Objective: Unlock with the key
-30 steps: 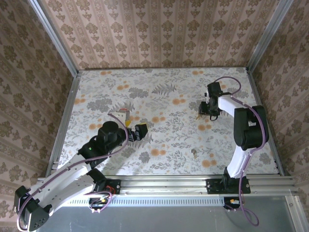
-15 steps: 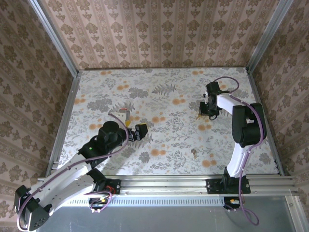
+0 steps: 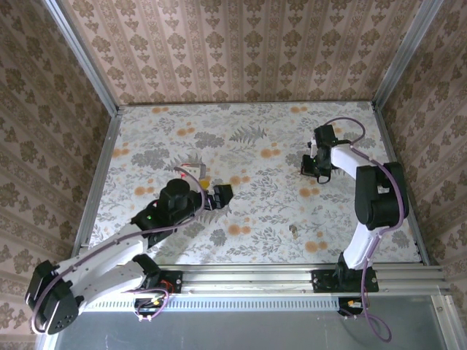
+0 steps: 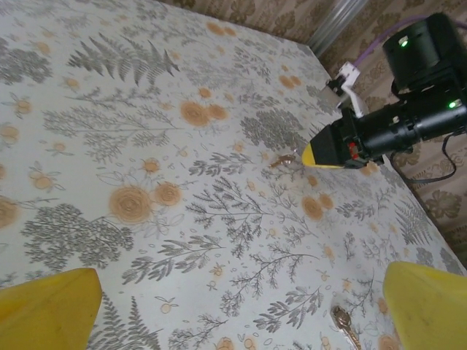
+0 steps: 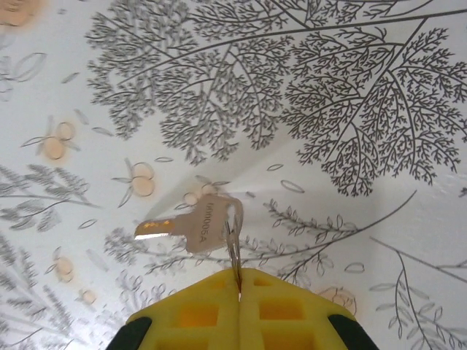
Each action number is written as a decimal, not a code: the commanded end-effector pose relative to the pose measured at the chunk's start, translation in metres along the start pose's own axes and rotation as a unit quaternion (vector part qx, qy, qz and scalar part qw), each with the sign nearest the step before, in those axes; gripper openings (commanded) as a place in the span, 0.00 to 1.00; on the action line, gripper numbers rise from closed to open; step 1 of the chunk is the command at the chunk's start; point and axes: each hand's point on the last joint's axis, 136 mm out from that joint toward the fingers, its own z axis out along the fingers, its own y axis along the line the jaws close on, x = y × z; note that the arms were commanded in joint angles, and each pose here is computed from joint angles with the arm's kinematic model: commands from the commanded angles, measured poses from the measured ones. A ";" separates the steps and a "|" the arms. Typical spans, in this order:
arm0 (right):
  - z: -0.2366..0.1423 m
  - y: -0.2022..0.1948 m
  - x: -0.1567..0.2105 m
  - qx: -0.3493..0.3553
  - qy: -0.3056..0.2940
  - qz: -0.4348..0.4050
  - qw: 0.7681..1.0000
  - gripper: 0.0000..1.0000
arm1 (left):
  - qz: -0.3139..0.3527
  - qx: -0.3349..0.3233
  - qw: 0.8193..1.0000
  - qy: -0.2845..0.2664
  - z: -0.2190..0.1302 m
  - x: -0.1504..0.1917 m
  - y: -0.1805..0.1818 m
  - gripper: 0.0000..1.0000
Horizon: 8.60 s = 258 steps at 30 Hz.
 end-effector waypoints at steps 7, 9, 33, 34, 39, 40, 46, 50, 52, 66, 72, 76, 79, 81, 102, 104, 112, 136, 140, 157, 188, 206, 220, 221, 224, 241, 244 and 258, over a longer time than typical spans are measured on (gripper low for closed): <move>-0.057 0.037 -0.003 -0.091 -0.076 0.021 0.993 0.00 | -0.100 0.082 0.991 -0.021 0.034 -0.007 -0.031 1.00; -0.073 0.052 -0.004 -0.121 -0.096 0.017 0.988 0.00 | -0.168 0.097 0.981 -0.024 0.045 -0.008 -0.034 1.00; -0.164 0.189 0.058 -0.306 -0.174 -0.085 0.932 0.00 | -0.530 0.210 0.821 -0.038 0.100 0.002 -0.068 0.96; -0.164 0.192 0.060 -0.309 -0.173 -0.088 0.931 0.00 | -0.532 0.209 0.819 -0.040 0.101 0.002 -0.067 0.95; -0.163 0.209 0.076 -0.333 -0.164 -0.093 0.924 0.00 | -0.532 0.206 0.820 -0.049 0.097 -0.001 -0.065 0.94; -0.163 0.213 0.080 -0.336 -0.163 -0.098 0.922 0.00 | -0.532 0.206 0.820 -0.048 0.097 -0.002 -0.065 0.94; -0.159 0.217 0.088 -0.338 -0.163 -0.103 0.921 0.00 | -0.534 0.208 0.818 -0.047 0.098 0.000 -0.065 0.91; -0.156 0.220 0.099 -0.347 -0.153 -0.109 0.919 0.00 | -0.535 0.204 0.818 -0.050 0.097 0.001 -0.062 0.89; -0.153 0.218 0.104 -0.345 -0.151 -0.111 0.920 0.00 | -0.533 0.208 0.819 -0.049 0.097 -0.001 -0.065 0.86; -0.146 0.208 0.117 -0.336 -0.143 -0.127 0.922 0.00 | -0.525 0.207 0.824 -0.052 0.096 -0.001 -0.061 0.62; -0.142 0.207 0.121 -0.339 -0.137 -0.131 0.922 0.00 | -0.524 0.206 0.825 -0.054 0.097 -0.003 -0.060 0.53; -0.143 0.207 0.123 -0.341 -0.137 -0.135 0.920 0.00 | -0.524 0.202 0.826 -0.056 0.097 -0.001 -0.056 0.44; -0.144 0.206 0.125 -0.340 -0.137 -0.145 0.919 0.00 | -0.521 0.202 0.827 -0.059 0.096 -0.003 -0.055 0.35; -0.144 0.207 0.126 -0.339 -0.131 -0.152 0.919 0.00 | -0.518 0.206 0.828 -0.060 0.095 -0.006 -0.056 0.30; -0.142 0.210 0.127 -0.352 -0.127 -0.150 0.915 0.36 | -0.453 0.222 0.859 -0.088 0.086 -0.025 -0.061 0.00; -0.152 0.211 0.121 -0.376 -0.138 -0.125 0.908 0.68 | -0.416 0.224 0.875 -0.104 0.080 -0.034 -0.059 0.00; -0.197 0.230 0.096 -0.503 -0.152 -0.067 0.848 0.87 | -0.226 0.226 0.937 -0.138 0.059 -0.061 -0.076 0.00; -0.204 0.266 0.112 -0.636 -0.133 -0.036 0.760 0.55 | -0.165 0.231 0.926 -0.249 0.018 -0.093 -0.084 0.00; -0.205 0.271 0.114 -0.645 -0.128 -0.037 0.752 0.51 | -0.169 0.225 0.924 -0.258 0.016 -0.093 -0.082 0.00; -0.209 0.282 0.128 -0.667 -0.103 -0.046 0.736 0.37 | -0.164 0.187 0.922 -0.297 0.001 -0.094 -0.070 0.00; -0.209 0.295 0.134 -0.669 -0.085 -0.062 0.736 0.10 | -0.171 0.166 0.925 -0.296 0.001 -0.079 -0.061 0.00; -0.181 0.243 0.156 -0.455 -0.086 -0.128 0.877 0.00 | -0.146 -0.169 0.973 -0.059 -0.018 -0.046 0.071 1.00; -0.174 0.227 0.159 -0.405 -0.083 -0.136 0.900 0.00 | 0.021 -0.332 0.904 0.267 -0.003 -0.037 0.206 0.92; -0.172 0.227 0.159 -0.403 -0.081 -0.136 0.901 0.00 | 0.014 -0.327 0.902 0.280 0.002 -0.035 0.210 0.89; -0.169 0.227 0.160 -0.401 -0.079 -0.137 0.902 0.00 | 0.012 -0.313 0.903 0.293 0.019 -0.029 0.215 0.84; -0.164 0.225 0.159 -0.395 -0.081 -0.136 0.905 0.00 | 0.052 -0.371 0.854 0.361 0.059 -0.001 0.258 0.68; -0.163 0.225 0.159 -0.393 -0.081 -0.135 0.906 0.00 | 0.051 -0.374 0.853 0.359 0.059 0.000 0.261 0.67; -0.161 0.225 0.160 -0.396 -0.076 -0.128 0.906 0.00 | 0.038 -0.351 0.866 0.355 0.074 0.004 0.268 0.59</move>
